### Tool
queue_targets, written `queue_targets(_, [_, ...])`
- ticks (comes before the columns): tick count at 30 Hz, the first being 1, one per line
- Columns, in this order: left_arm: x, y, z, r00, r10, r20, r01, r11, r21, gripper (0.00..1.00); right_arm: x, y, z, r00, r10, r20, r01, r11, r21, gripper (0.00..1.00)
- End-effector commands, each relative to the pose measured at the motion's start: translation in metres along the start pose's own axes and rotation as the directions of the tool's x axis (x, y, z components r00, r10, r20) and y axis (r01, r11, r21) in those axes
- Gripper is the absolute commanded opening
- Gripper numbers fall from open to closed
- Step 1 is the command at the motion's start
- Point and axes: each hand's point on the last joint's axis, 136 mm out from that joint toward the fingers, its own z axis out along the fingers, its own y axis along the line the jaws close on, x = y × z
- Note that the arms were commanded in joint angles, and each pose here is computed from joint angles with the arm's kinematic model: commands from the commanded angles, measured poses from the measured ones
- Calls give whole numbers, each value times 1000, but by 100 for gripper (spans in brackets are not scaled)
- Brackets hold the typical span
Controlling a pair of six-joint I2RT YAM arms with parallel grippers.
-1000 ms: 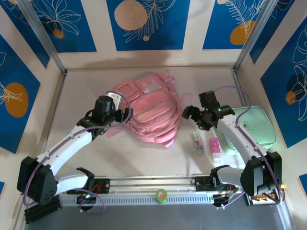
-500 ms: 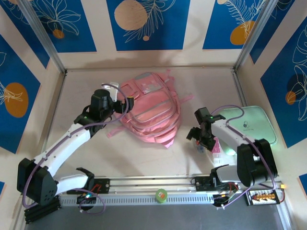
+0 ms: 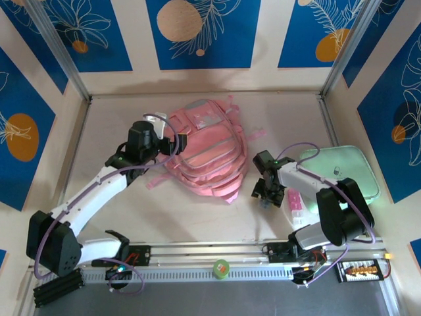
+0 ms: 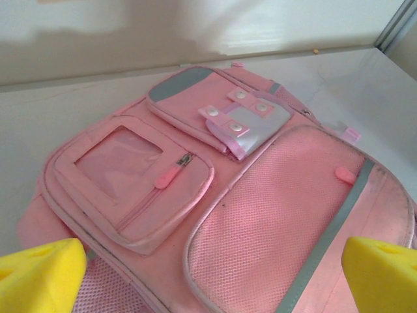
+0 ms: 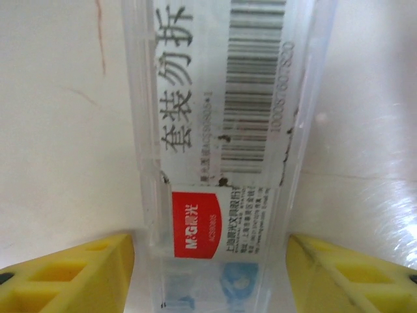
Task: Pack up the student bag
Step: Pick up the personal item from the bottom-right of the table, then open the student bag at the center of the table.
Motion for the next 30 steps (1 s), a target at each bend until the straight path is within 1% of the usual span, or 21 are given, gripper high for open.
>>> queue_targets(1, [-19,-7,-1,999,-8,35,7,999,47,100,-6,-2,-2,999,29,22,-29,1000,3,62])
queue_targets(7, [-13,-17,5,1000,6,-6,-6,995,103,100,-10,1,2,998,57,9,-56,997,-50,61])
queue_targets(14, [-4,-30,15,995,42,-91,-26,986,163,100,-13,2,6,998,56,-2,-56,996,-68,45])
queue_targets(17, [3,-42,20,986,99,-132,-70,976,206,100,-14,2,3,998,57,14,-56,995,-77,43])
queue_targets(19, [10,-53,25,975,153,-162,-111,965,238,100,-16,2,-1,998,60,31,-57,995,-85,42])
queue_targets(21, [21,-67,30,954,224,-201,-162,945,284,100,-18,4,-9,997,62,52,-56,992,-111,42])
queue_targets(25, [38,-92,42,917,284,-280,-166,910,379,100,-23,13,-29,993,58,103,-37,981,-191,42])
queue_targets(30, [62,-118,53,842,435,-318,-262,846,465,99,-31,18,-50,985,92,144,-47,956,-289,42])
